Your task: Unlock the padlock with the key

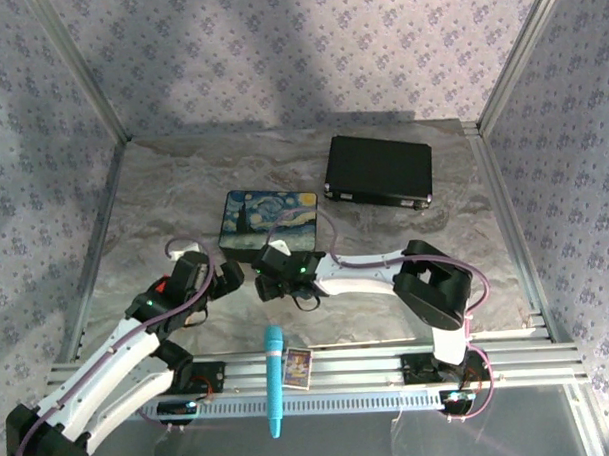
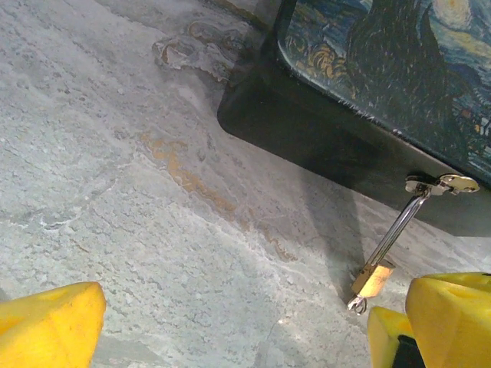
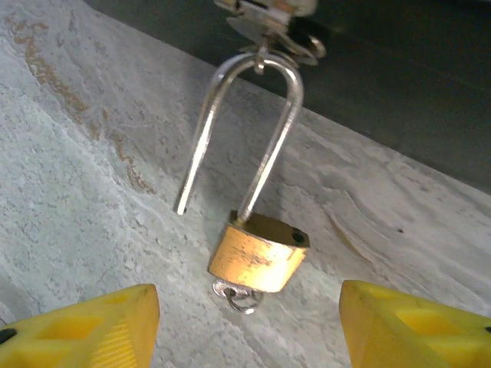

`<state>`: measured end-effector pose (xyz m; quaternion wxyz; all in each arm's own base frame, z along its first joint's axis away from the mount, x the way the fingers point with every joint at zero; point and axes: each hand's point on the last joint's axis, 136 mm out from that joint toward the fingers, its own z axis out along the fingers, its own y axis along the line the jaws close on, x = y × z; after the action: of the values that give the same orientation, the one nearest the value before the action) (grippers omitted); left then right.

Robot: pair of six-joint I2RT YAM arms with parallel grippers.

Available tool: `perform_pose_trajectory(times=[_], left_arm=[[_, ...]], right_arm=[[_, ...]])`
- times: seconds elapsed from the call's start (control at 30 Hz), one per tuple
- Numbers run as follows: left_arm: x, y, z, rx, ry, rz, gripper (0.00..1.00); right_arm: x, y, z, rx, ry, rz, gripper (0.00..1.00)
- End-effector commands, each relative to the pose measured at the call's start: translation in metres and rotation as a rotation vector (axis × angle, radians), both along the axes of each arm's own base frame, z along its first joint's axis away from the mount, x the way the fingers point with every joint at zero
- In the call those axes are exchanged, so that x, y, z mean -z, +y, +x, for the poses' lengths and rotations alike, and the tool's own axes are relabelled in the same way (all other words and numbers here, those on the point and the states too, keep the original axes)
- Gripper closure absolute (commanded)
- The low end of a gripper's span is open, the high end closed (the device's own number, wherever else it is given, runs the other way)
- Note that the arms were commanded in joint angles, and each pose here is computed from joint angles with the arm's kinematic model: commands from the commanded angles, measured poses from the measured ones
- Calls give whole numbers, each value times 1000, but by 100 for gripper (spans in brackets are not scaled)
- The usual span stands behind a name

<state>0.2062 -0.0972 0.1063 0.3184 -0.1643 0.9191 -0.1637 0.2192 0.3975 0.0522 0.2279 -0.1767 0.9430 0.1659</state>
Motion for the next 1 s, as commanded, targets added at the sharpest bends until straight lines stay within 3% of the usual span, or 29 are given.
perform_pose_trajectory(times=[0.0,0.17,0.6,0.97], left_arm=[[-4,-4,3,-4,-12,-36,0],[-4,-3,3,-6,-14,-35,0],[1,-4,0,-9,-7,-48,0],[-9,-3,5,34,-50,2,0]], right_arm=[[0,5,5,30,-6,9,39],[6,3,7,42,-6,-5,47],[21,5,12,54,8,-8,49],[24,-16,10,91,-6,1,67]])
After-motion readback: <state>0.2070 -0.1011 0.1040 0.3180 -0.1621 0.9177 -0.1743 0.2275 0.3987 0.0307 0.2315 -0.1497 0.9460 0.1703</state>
